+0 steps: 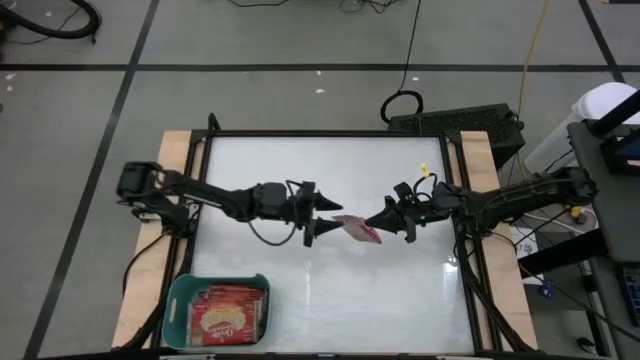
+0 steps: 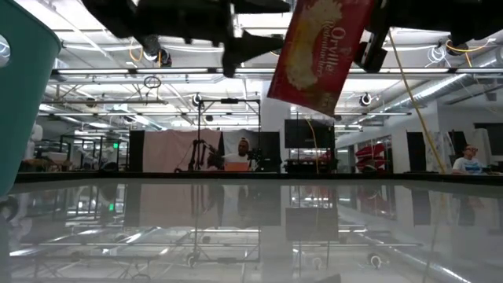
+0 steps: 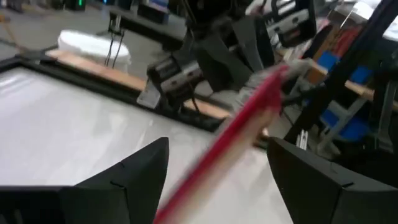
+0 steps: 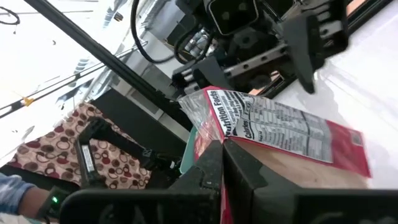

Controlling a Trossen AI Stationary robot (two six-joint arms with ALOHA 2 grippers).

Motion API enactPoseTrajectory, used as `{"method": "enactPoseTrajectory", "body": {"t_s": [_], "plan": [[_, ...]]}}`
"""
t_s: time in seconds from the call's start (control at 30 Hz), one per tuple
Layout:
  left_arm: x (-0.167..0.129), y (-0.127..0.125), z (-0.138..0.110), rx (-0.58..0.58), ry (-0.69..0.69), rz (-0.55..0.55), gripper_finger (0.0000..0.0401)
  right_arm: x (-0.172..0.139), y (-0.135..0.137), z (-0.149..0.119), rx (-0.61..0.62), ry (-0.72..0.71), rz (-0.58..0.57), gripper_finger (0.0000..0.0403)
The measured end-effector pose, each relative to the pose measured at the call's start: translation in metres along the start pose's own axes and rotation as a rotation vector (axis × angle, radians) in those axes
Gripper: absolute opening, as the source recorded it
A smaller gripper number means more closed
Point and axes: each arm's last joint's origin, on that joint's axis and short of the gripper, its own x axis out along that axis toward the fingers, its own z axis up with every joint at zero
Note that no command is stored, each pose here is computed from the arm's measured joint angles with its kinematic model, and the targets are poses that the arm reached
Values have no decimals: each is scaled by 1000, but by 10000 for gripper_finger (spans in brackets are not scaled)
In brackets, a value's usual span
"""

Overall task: Sort popcorn bags into baskets
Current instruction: Put the red popcorn bag into the green bin

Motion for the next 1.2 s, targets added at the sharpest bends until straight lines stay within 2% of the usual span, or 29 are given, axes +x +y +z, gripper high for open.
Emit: {"method": "enactPoseTrajectory", "body": {"t_s": [0.13, 0.3, 0.4, 0.53, 0.63, 0.7, 0.8, 0.87, 1.0, 1.1, 1.2], "plan": [[20, 9, -10, 7, -43, -9, 264, 0, 0, 0, 13, 0, 1, 0], [37, 17, -25, 29, 24, -92, 225, 0, 0, 0, 34, 3, 2, 0], [40, 17, -30, 37, 51, -123, 173, 0, 0, 0, 44, 5, 2, 0], [39, 15, -28, 39, 56, -157, 81, 0, 0, 0, 142, 5, 0, 0], [38, 14, -26, 38, 57, -181, 22, 0, 0, -1, 153, 12, -4, 0], [37, 14, -27, -8, 72, -201, 17, 0, 0, -1, 163, 15, -9, 0], [37, 14, -28, -88, 103, -223, 32, -4, -4, 0, 304, 24, -58, 9], [37, 14, -29, -136, 131, -229, 37, -7, -5, -1, 351, 39, -95, 22], [31, 15, -17, -231, 141, -245, 23, -12, 5, 7, 373, 92, -194, 59], [19, 13, -2, -269, 170, -211, 15, -17, 14, 15, 351, 164, -312, 82], [3, 12, 10, -283, 233, -161, 16, -19, 29, 30, 308, 202, -377, 96]]}}
